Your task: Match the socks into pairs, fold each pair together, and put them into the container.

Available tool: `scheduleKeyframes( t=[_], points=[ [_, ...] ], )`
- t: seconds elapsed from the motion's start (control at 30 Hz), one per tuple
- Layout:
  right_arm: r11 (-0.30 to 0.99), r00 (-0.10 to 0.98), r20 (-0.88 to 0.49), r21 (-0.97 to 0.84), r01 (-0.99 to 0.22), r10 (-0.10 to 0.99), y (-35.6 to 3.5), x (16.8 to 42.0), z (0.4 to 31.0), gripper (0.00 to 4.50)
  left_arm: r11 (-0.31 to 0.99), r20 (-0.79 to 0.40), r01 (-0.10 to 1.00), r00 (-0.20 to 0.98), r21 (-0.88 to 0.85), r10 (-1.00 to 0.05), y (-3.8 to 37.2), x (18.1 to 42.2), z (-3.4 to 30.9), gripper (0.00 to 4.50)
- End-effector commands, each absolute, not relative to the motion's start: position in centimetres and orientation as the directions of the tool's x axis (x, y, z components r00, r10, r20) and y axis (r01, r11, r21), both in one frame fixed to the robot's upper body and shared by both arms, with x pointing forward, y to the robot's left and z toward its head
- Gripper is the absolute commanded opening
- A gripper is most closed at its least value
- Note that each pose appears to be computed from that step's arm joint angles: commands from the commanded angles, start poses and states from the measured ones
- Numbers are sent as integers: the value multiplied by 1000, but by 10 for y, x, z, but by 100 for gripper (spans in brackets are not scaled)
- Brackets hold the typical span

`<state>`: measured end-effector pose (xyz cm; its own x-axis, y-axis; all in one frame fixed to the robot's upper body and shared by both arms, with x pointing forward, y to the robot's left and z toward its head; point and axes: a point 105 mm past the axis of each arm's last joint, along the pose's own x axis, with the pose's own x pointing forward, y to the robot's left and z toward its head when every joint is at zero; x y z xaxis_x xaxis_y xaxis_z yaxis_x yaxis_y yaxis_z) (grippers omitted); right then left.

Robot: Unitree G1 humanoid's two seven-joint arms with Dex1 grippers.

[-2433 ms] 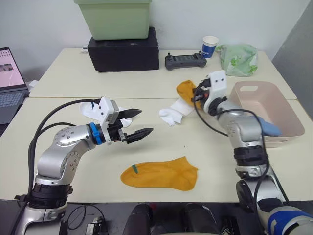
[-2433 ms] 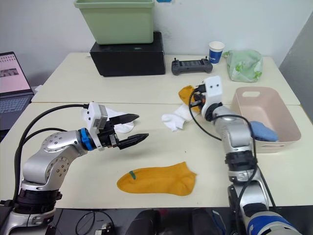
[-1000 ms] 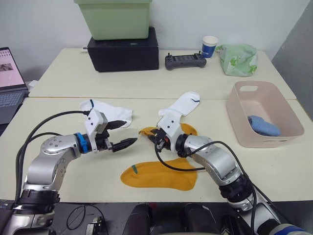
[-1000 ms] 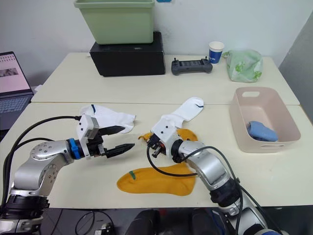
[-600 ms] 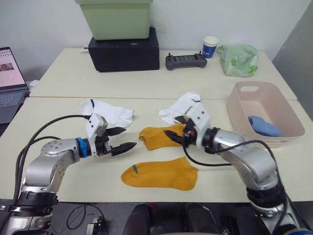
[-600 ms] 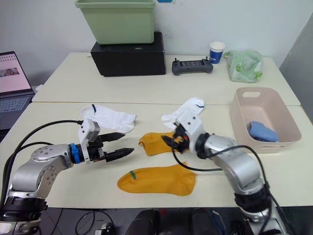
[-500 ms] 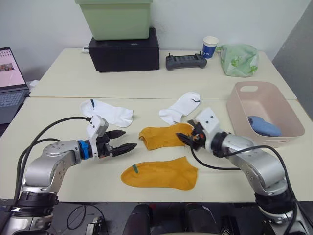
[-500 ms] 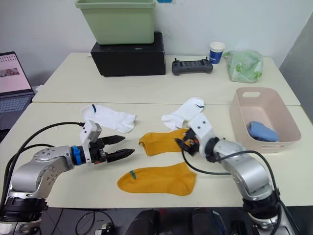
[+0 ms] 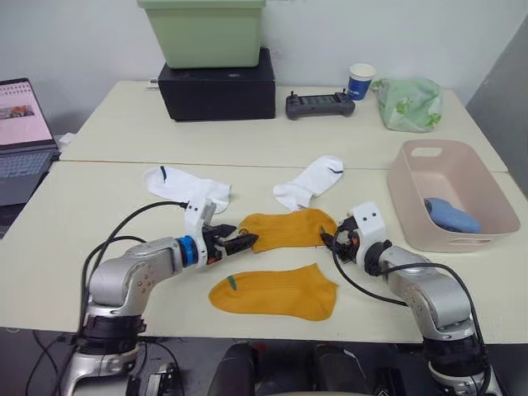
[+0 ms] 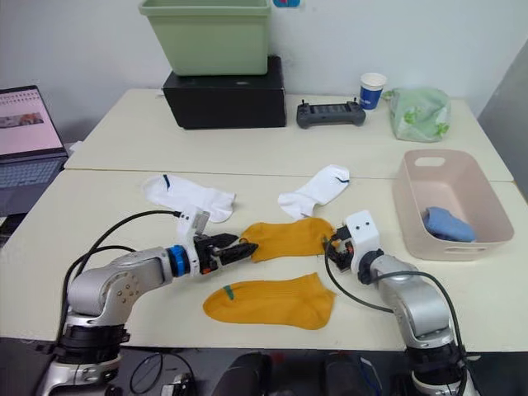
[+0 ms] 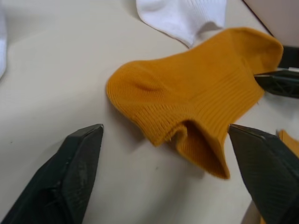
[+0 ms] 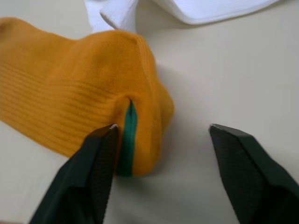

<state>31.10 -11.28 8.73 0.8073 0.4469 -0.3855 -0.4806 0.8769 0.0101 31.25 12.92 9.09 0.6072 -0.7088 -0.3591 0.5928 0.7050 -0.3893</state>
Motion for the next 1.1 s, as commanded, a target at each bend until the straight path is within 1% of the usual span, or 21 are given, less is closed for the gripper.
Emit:
scheduleKeyframes(
  t=[0.03,0.2,0.23,0.3,0.33,0.37,0.5,0.6,0.67,0.77,0.83,0.87,0.93,0.97,1.0,1.03,1.1],
  points=[
    [842,777,-364,39,-538,513,-100,304,95,194,677,-402,600,545,-425,-736,114,302,80,302],
    [820,748,-366,80,-567,553,-94,290,98,14,720,-407,571,594,-394,-694,124,307,80,144],
    [819,746,-367,85,-568,555,-93,288,98,0,722,-404,569,598,-394,-692,125,308,81,112],
    [816,741,-369,97,-570,561,-92,284,99,0,716,-381,570,607,-403,-698,127,308,85,49],
    [815,738,-370,101,-571,564,-91,282,99,0,712,-368,570,611,-411,-701,128,308,88,11],
    [814,737,-371,104,-571,565,-90,281,99,0,709,-358,568,614,-418,-704,129,308,90,2],
    [834,764,-349,115,-539,542,-90,286,102,0,700,-326,577,624,-420,-710,132,305,93,2],
    [845,787,-316,120,-521,530,-93,289,111,64,705,-273,570,662,-421,-698,136,307,100,0],
    [845,792,-301,113,-523,531,-95,288,116,123,717,-231,558,698,-417,-678,144,310,109,0],
    [840,798,-270,95,-534,538,-99,284,128,226,742,-159,533,759,-406,-632,162,315,126,0],
    [832,801,-240,66,-550,549,-100,282,137,307,749,-116,533,780,-392,-615,176,315,143,0],
    [830,802,-231,54,-555,551,-100,282,140,327,750,-104,536,783,-387,-613,180,315,148,0],
    [823,803,-207,21,-568,559,-99,281,146,400,739,-78,575,769,-351,-635,192,312,168,0],
    [817,800,-198,6,-577,566,-97,281,148,428,739,-69,594,763,-317,-643,201,311,181,0],
    [811,797,-192,-7,-585,573,-96,281,150,446,740,-69,614,755,-276,-652,208,311,195,0],
    [804,791,-189,-17,-595,582,-94,281,152,446,737,-82,640,740,-216,-667,215,310,210,0],
    [793,784,-186,-40,-608,592,-91,281,153,446,708,-156,701,692,-90,-705,222,304,232,0]
  ],
)
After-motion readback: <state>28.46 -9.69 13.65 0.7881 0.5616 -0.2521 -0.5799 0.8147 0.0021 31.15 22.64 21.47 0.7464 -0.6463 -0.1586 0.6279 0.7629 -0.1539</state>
